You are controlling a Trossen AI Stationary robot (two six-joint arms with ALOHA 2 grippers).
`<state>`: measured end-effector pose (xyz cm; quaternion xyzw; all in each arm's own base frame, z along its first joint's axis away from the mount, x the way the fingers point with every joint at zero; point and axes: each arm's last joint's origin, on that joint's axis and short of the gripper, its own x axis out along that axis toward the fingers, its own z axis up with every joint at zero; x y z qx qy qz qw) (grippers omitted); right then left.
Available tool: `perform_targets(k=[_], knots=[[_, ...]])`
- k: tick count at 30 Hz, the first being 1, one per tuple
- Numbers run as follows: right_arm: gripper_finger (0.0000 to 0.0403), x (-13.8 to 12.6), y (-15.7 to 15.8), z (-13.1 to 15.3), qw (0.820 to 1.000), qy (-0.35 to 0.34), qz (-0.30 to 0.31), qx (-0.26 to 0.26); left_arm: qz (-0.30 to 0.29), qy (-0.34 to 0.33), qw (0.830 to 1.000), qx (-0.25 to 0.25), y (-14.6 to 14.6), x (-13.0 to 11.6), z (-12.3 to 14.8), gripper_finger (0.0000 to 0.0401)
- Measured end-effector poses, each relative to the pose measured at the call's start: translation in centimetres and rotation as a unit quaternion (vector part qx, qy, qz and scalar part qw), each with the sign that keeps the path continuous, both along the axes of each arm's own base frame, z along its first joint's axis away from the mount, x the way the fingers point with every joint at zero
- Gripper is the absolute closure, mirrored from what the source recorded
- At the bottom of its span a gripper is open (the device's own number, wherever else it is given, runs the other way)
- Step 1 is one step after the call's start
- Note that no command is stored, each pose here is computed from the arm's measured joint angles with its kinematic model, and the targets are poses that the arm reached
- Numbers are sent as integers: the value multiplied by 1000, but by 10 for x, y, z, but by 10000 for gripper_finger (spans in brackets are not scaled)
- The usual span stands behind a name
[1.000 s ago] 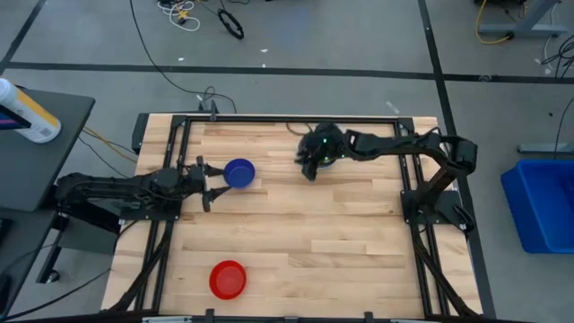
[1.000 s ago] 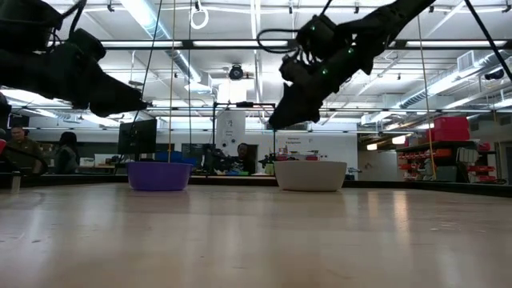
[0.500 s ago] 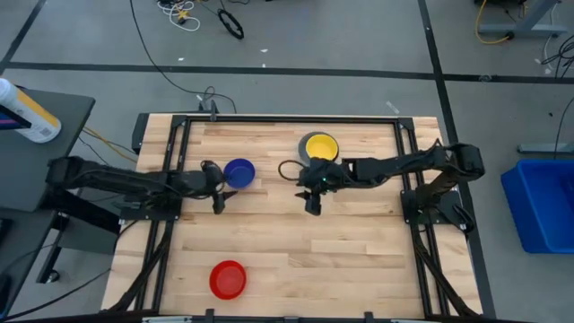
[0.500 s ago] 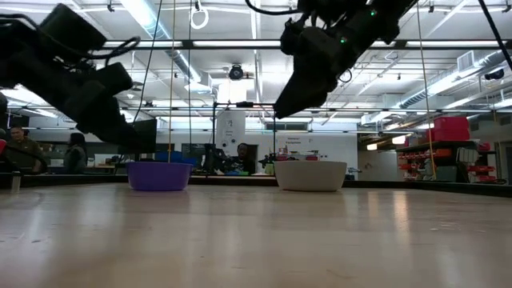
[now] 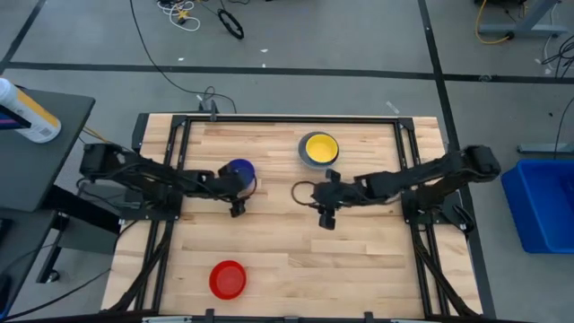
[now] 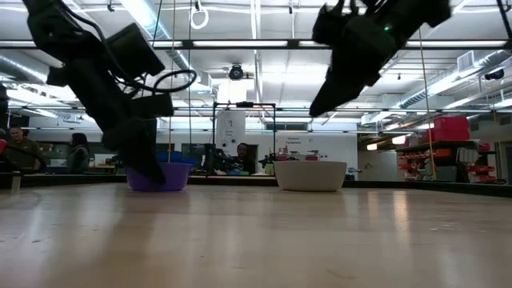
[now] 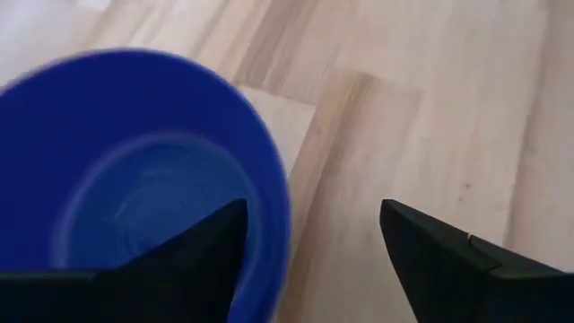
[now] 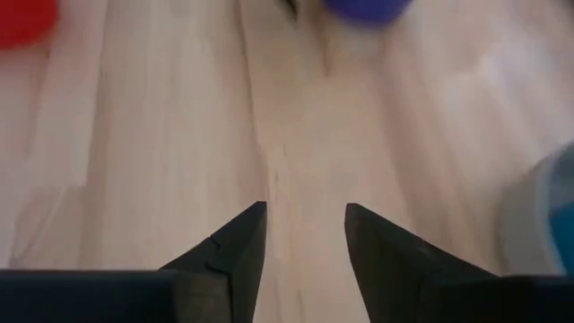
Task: Nest bowls inside each other
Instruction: Stack the dark blue bowl on top of the yellow bowl
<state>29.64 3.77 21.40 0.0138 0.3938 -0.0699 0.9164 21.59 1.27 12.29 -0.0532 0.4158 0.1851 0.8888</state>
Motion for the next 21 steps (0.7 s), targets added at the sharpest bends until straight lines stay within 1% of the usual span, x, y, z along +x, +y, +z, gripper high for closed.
perform_targets(k=[2,5,8,10,12,14,15,17,18,21], knots=[[246,-11,6,5,999,-49,-4,-17,1,-2,1000,-1,0,6,-3,152],[253,-36,8,13,994,-107,-11,-34,1,-7,1000,0,0,12,-3,173],[257,-64,6,19,987,-149,-30,-46,6,-11,1000,5,1,15,0,211],[257,-82,5,20,984,-169,-35,-49,9,-15,1000,9,1,16,2,250],[256,-99,5,18,982,-184,-28,-46,8,-15,1000,16,2,17,3,300],[257,-113,5,16,980,-195,-1,-43,11,-16,999,26,2,18,5,362],[259,-119,6,14,978,-204,17,-37,13,-18,999,33,2,19,6,380],[262,-128,8,13,972,-230,44,-19,21,-27,998,45,3,21,8,388],[263,-131,9,14,969,-244,49,-5,17,-30,998,51,3,23,10,391],[271,-141,8,16,962,-268,53,8,-1,-59,996,62,3,31,19,394]])
